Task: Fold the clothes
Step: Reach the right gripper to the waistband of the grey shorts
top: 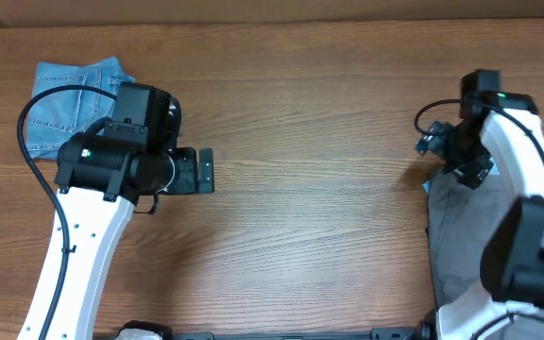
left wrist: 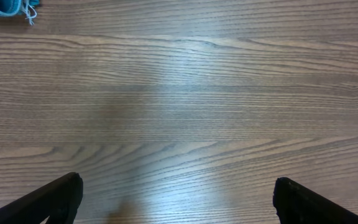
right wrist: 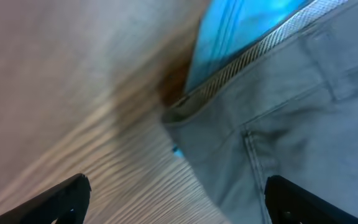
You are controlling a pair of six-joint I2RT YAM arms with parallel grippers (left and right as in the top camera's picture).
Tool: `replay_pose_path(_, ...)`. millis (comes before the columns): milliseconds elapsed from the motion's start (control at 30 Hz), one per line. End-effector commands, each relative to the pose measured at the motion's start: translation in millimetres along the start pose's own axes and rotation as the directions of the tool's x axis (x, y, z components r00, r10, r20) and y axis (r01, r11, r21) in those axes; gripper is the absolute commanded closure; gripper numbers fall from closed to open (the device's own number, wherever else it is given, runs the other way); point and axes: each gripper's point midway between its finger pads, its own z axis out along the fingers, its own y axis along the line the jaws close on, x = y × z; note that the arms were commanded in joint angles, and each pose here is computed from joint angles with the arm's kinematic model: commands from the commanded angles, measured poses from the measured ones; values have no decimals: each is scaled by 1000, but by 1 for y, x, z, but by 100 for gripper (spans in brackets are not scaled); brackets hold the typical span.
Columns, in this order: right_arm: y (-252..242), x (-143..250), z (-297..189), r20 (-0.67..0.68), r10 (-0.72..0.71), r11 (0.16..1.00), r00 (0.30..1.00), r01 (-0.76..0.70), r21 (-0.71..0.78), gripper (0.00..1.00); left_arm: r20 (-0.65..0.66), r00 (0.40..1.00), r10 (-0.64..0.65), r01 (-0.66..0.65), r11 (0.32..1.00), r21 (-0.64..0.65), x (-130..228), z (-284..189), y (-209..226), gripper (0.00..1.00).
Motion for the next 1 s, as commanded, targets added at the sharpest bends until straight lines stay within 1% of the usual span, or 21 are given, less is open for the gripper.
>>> replay_pose_path(0, -11, -8, 16, 15, 9, 994, 1000, -11, 105, 10, 14, 1000, 15, -16, 1000, 17, -6, -3, -3, 0)
replay_pose_path(200, -10, -7, 44, -23, -6, 988, 1000, 10, 151, 14, 7, 1000, 15, -15, 1000, 16, -5, -3, -3, 0)
replay_pose_path(300, -14, -6, 53, -21, -35, 975, 999, 39, 219, 14, -3, 1000, 14, -14, 1000, 13, -2, -3, -2, 0)
replay_pose_path(433, -14, -10, 58, 12, -17, 968, 1000, 13, 249, 27, -3, 1000, 15, -15, 1000, 13, -2, -3, -2, 0)
replay_pose_path(567, -14, -16, 58, 39, -12, 967, 999, 2, 254, 34, -14, 1000, 14, -14, 1000, 10, 1, -3, -1, 0)
replay_pose_path(600, -14, -16, 58, 39, -12, 967, 999, 1, 253, 38, -14, 1000, 14, -14, 1000, 10, 0, -3, -1, 0)
replay_pose_path(667, -13, -17, 58, 45, -11, 968, 999, -1, 250, 52, -12, 1000, 14, -14, 1000, 11, 0, -3, -2, 0)
replay_pose_path(767, -13, -19, 58, 52, -7, 968, 999, -7, 250, 78, -14, 1000, 14, -14, 1000, 10, 1, -3, -1, 0)
replay_pose_path(867, -13, -19, 53, 57, -3, 969, 998, -11, 247, 91, -29, 1000, 13, -12, 1000, 14, 4, -3, -2, 0)
replay_pose_path(933, -13, -21, 43, 67, -2, 970, 998, -14, 241, 96, -32, 999, 13, -13, 1000, 12, 5, -3, -1, 0)
replay_pose_path(967, -12, -24, 35, 79, -1, 971, 997, -17, 237, 96, -31, 999, 13, -13, 1000, 12, 5, -3, -2, 0)
